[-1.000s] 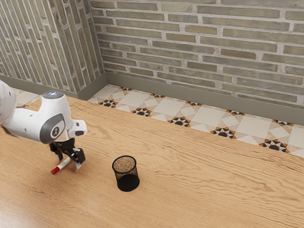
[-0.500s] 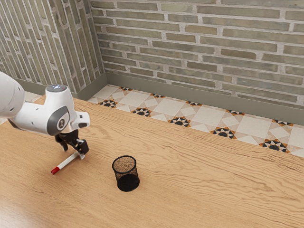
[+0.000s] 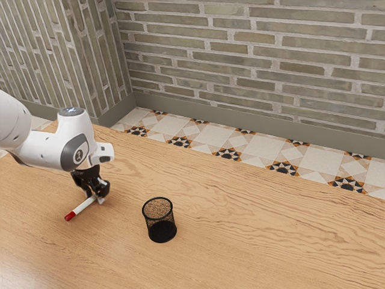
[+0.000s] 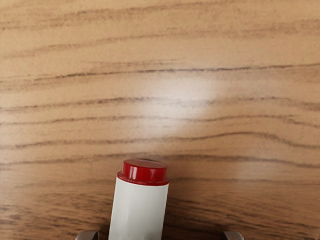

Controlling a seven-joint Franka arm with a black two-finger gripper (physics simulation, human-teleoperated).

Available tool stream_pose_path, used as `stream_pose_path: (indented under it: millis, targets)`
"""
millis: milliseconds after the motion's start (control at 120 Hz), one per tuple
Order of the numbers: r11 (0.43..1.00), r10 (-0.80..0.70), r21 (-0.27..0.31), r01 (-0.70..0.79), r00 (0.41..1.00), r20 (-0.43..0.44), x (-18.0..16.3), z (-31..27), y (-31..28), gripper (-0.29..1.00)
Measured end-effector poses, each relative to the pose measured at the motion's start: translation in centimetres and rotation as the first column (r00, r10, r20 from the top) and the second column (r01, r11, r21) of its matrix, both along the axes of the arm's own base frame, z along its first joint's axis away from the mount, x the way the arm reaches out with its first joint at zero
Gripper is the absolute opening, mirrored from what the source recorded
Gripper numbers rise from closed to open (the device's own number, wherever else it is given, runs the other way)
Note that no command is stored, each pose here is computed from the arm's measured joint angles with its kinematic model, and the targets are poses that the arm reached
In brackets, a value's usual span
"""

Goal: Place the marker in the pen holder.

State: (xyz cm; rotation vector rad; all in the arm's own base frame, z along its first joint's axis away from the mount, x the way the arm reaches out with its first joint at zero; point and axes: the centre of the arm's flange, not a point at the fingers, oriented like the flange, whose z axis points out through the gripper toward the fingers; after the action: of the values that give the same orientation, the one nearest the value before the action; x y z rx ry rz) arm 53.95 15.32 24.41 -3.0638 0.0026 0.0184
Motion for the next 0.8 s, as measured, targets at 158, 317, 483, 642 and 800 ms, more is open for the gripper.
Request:
stream_pose_path:
  millis: [158,317,483,642,800]
  targets:
    - [1.000,-0.007,-0.002,0.007,1.000,-0.003,0.0,0.2,0.0,0.17]
    - [1.000,-0.010,-0.003,0.010,1.000,-0.011,-0.2,-0.1,0.0,0.07]
    - [1.000,-0.013,0.000,0.013,1.000,-0.013,-0.2,-0.1,-0.1,0.01]
    - [1.000,-0.016,0.003,0.016,1.000,-0.007,0.0,0.3,-0.4,-0.03]
    - [0.999,-0.043,0.003,0.043,0.996,0.078,0.6,7.5,-2.3,-0.04]
